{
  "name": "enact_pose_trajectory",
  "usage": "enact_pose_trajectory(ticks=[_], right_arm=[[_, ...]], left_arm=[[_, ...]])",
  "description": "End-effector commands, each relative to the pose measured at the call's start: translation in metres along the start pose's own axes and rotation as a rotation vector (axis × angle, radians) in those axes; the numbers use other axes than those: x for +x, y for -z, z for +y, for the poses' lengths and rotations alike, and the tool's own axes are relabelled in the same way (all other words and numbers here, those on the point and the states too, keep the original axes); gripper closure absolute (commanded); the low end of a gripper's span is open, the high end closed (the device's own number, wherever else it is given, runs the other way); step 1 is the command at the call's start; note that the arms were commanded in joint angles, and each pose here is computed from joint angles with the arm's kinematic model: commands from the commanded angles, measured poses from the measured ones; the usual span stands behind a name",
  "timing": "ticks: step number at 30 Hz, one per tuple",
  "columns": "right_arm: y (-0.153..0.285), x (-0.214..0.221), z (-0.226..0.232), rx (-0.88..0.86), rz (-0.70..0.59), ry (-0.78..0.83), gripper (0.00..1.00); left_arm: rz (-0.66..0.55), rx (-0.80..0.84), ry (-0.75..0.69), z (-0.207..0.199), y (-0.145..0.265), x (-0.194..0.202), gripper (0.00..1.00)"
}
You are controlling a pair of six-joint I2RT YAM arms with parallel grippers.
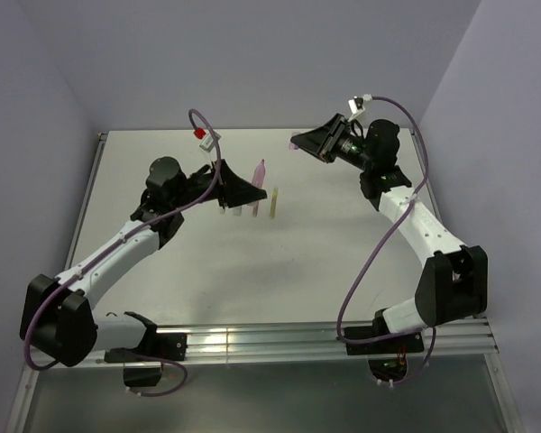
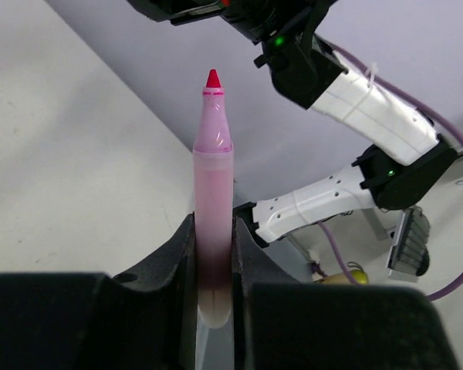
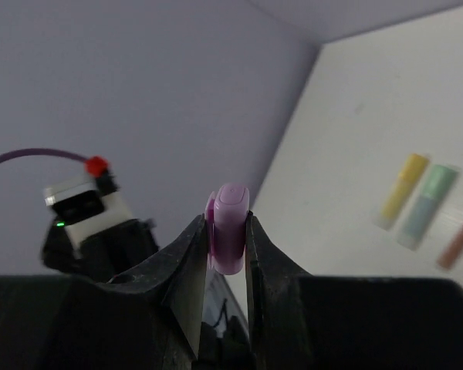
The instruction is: Insert the pens into the pen caps
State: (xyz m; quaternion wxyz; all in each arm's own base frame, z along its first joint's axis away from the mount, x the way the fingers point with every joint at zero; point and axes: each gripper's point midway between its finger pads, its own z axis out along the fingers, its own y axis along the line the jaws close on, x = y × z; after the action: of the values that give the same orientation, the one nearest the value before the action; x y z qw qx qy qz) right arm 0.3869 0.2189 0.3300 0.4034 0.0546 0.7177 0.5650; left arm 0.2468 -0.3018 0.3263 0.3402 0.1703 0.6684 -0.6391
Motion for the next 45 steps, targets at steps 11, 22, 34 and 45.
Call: enact_pose_trajectory(ticks=[11, 22, 34, 45], right_arm=[[0.028, -0.002, 0.12, -0.433, -0.062, 0.014, 1.0], [0.025, 0.018, 0.136, -0.46, -0.025, 0.032, 1.0], [0.018, 0.038, 0.139, -0.454, 0.012, 0.057, 1.0], [0.022, 0.049, 0.139, -0.463, 0.034, 0.075, 1.0]], left_arm=[[-0.061, 0.223, -0.049, -0.047, -0.015, -0.023, 1.0], [-0.043, 0.225, -0.052, -0.048, -0.023, -0.021, 1.0], [-0.043, 0.237, -0.071, -0.054, -0.02, -0.023, 1.0], [-0.067, 0.24, -0.077, -0.056, -0.013, -0.029, 1.0]])
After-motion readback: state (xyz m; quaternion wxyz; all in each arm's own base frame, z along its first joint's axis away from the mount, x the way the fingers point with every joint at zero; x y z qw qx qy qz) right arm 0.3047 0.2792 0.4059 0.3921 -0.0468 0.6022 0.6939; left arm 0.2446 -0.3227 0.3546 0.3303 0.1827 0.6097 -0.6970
